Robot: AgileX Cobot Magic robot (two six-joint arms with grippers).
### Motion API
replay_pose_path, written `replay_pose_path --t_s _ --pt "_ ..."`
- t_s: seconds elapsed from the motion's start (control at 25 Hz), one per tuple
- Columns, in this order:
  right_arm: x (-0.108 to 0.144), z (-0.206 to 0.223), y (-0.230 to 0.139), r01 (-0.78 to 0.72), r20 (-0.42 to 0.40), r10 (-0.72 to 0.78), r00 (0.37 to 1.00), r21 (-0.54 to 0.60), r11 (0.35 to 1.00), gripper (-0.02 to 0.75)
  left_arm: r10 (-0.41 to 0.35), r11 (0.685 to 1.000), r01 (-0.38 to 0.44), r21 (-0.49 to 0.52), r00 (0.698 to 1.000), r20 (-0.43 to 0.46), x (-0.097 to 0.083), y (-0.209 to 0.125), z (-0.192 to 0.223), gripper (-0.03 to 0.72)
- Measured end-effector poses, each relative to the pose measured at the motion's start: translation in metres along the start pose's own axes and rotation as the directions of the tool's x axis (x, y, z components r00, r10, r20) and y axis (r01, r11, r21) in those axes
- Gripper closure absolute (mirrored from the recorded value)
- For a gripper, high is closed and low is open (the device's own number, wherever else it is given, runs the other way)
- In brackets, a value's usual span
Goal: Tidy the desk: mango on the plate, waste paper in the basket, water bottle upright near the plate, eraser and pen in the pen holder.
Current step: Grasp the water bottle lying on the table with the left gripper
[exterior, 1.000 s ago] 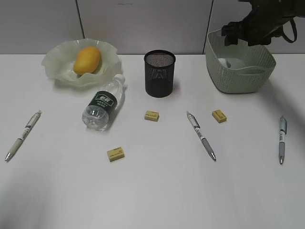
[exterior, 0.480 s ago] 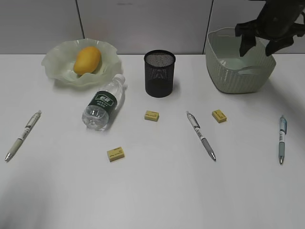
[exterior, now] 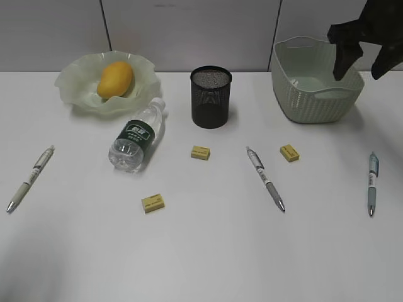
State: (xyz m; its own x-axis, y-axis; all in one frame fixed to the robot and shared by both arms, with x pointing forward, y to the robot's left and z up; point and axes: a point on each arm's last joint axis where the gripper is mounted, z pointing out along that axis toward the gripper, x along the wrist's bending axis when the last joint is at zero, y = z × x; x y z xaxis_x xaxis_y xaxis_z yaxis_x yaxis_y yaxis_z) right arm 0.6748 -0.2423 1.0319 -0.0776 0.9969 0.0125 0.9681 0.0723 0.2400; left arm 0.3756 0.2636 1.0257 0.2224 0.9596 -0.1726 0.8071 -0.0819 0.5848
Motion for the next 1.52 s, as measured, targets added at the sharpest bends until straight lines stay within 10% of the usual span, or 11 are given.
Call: replay_pose_path --t_s 1.04,1.52 --pt "-0.006 -0.157 -0.215 -0.009 -0.065 -0.005 0.998 -0.214 0.977 0.175 0.0 0.999 0.0 0.05 1.0 0.008 -0.001 -0.005 0.0 0.251" --pt "-0.012 -0.147 -0.322 -0.019 -0.074 -0.014 0.997 -0.421 0.907 0.194 -0.01 0.999 0.01 -0.032 1.0 0.004 0.0 0.003 0.0 0.252"
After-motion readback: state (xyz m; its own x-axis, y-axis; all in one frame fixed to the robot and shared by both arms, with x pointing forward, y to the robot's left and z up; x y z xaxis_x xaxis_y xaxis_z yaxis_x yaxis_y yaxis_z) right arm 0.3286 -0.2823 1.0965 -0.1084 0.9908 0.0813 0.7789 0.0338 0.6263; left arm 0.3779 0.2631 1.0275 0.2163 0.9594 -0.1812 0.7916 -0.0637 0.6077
